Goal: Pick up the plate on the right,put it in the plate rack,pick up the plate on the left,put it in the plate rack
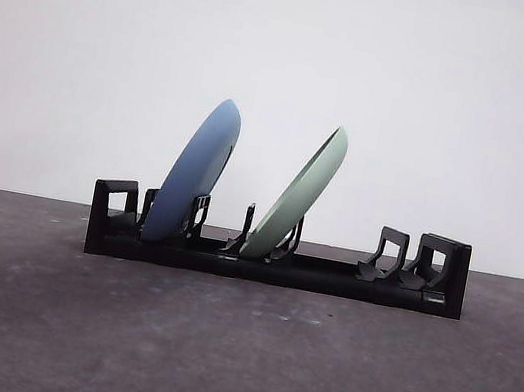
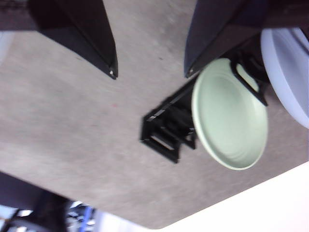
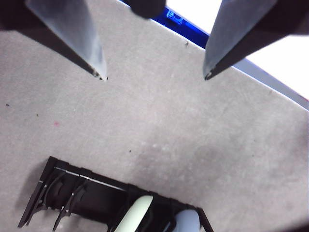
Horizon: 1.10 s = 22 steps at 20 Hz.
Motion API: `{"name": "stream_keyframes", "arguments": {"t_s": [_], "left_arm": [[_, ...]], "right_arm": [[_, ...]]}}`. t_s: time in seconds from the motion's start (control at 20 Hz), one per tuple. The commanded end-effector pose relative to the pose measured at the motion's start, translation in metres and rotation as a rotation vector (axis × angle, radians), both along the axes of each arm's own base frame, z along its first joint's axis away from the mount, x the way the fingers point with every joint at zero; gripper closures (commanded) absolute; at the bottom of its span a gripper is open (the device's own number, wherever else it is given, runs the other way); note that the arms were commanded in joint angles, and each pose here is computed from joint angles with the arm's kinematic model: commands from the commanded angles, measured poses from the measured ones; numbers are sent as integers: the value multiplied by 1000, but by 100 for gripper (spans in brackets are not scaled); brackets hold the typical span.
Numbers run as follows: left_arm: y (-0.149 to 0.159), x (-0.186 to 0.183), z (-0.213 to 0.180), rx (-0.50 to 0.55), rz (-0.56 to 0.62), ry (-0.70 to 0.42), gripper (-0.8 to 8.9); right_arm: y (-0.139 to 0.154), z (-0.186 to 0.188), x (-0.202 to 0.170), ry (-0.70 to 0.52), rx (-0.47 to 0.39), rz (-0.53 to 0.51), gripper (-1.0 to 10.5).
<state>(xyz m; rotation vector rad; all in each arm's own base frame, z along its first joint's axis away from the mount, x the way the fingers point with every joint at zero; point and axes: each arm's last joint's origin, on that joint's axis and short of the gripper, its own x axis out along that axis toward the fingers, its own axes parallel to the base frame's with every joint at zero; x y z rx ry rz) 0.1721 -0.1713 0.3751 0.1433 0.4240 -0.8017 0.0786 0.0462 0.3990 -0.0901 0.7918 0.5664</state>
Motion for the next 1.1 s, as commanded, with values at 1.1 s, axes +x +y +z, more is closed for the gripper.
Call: {"name": "stream_keyframes", "arguments": {"t_s": [1.1], "left_arm": [[67, -71, 29, -45, -63, -14, 816]], "right_arm": [[6, -3, 4, 58, 62, 91, 945]]}}
